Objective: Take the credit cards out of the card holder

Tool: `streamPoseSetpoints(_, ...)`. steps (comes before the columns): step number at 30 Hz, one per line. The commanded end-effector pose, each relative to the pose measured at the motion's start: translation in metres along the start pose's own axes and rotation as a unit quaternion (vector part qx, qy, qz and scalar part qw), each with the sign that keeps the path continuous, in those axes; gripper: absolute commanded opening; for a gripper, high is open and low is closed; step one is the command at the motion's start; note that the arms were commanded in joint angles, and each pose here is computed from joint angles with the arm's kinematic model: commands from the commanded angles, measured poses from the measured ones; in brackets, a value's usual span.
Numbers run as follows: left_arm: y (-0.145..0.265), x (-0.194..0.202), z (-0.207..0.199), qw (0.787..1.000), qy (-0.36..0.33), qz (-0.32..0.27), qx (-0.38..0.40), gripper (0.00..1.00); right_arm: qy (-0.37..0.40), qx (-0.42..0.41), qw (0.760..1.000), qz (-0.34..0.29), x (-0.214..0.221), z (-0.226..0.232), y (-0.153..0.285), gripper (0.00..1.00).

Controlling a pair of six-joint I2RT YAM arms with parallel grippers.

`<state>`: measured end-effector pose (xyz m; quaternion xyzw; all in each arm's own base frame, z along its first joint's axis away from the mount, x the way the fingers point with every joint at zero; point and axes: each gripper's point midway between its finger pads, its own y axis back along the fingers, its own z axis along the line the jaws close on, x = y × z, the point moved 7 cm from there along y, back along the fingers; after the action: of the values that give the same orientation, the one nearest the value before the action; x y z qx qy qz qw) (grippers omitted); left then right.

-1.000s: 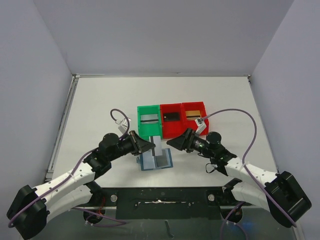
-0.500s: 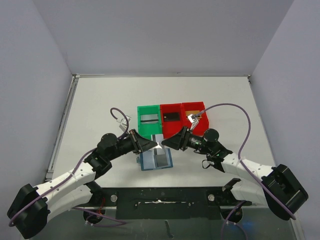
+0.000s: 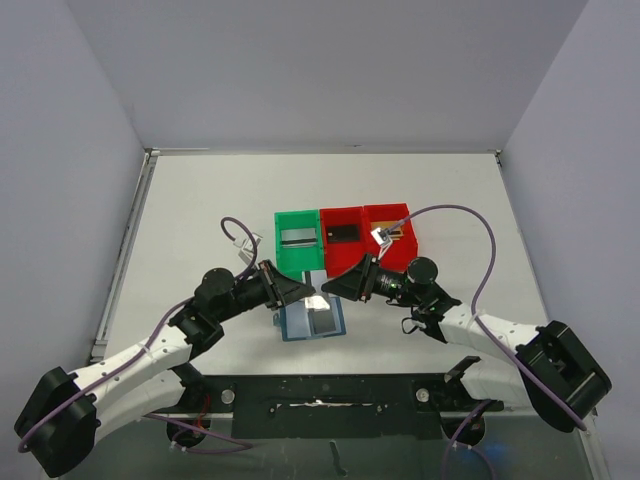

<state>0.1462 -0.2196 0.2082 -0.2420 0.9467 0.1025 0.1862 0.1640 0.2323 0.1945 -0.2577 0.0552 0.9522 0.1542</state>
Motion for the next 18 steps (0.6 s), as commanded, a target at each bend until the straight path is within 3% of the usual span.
streamPoseSetpoints(1, -0.0003, -0.0092, -0.0182, 0.998, -0.015, -0.02, 0.051, 0.0, 0.031, -0.063, 0.998, 0.001, -0.0083, 0.0222, -0.0046, 0.38)
streamPoseSetpoints(11, 0.001, -0.007, -0.0185, 0.998, -0.012, -0.014, 0.058, 0.0, 0.025, -0.093, 0.995, 0.008, -0.0065, 0.0244, -0.0064, 0.26)
streamPoseSetpoints(18, 0.0033, -0.009, -0.0188, 0.998, -0.009, -0.025, 0.05, 0.0, 0.034, -0.098, 0.995, 0.009, -0.006, 0.0251, -0.0046, 0.03)
